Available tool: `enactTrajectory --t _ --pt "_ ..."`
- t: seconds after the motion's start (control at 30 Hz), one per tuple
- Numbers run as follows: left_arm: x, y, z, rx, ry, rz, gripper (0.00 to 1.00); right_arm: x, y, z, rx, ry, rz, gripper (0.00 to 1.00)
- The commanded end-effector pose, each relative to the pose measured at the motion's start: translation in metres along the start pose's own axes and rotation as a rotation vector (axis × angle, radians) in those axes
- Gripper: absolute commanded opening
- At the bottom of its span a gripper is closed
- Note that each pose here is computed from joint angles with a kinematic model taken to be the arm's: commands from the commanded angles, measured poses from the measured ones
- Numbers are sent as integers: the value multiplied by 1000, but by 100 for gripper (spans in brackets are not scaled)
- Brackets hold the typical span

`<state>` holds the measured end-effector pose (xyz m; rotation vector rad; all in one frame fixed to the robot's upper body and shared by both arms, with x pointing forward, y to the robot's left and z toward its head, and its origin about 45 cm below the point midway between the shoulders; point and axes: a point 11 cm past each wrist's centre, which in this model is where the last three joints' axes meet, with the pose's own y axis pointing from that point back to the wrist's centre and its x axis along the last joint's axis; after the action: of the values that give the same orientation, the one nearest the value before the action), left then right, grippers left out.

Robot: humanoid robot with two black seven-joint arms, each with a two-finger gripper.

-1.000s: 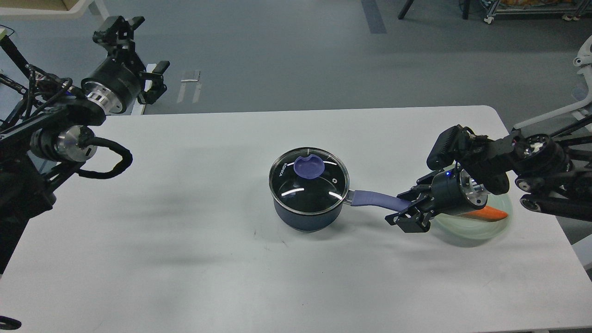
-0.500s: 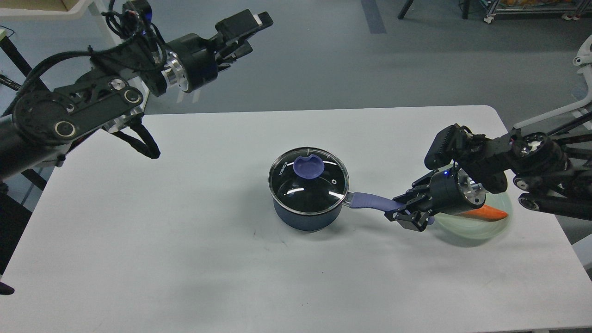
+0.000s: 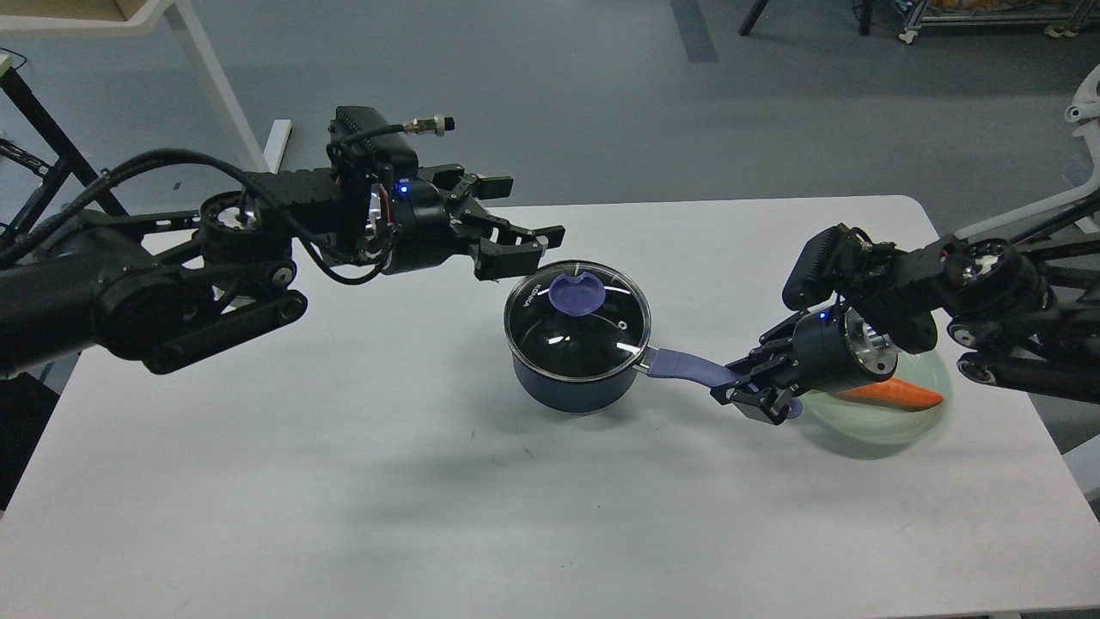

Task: Open pot lid
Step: 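Swing the left gripper over the pot toward the purple lid knob, then grasp the purple knob of the glass lid with the left gripper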

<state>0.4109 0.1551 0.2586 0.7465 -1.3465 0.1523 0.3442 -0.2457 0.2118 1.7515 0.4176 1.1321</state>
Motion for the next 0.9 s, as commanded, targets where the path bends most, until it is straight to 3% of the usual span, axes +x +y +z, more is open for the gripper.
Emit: enactTrajectory --t 0.0,0.3,0.87 --pt "-11 -4 5 -14 -47 -22 99 1 -1 -2 9 -3 6 33" --pt "-26 -39 32 -76 -48 13 99 2 -1 -3 12 0 3 33" --pt "-68 -45 42 -75 29 -32 99 18 -13 -16 46 55 -2 33"
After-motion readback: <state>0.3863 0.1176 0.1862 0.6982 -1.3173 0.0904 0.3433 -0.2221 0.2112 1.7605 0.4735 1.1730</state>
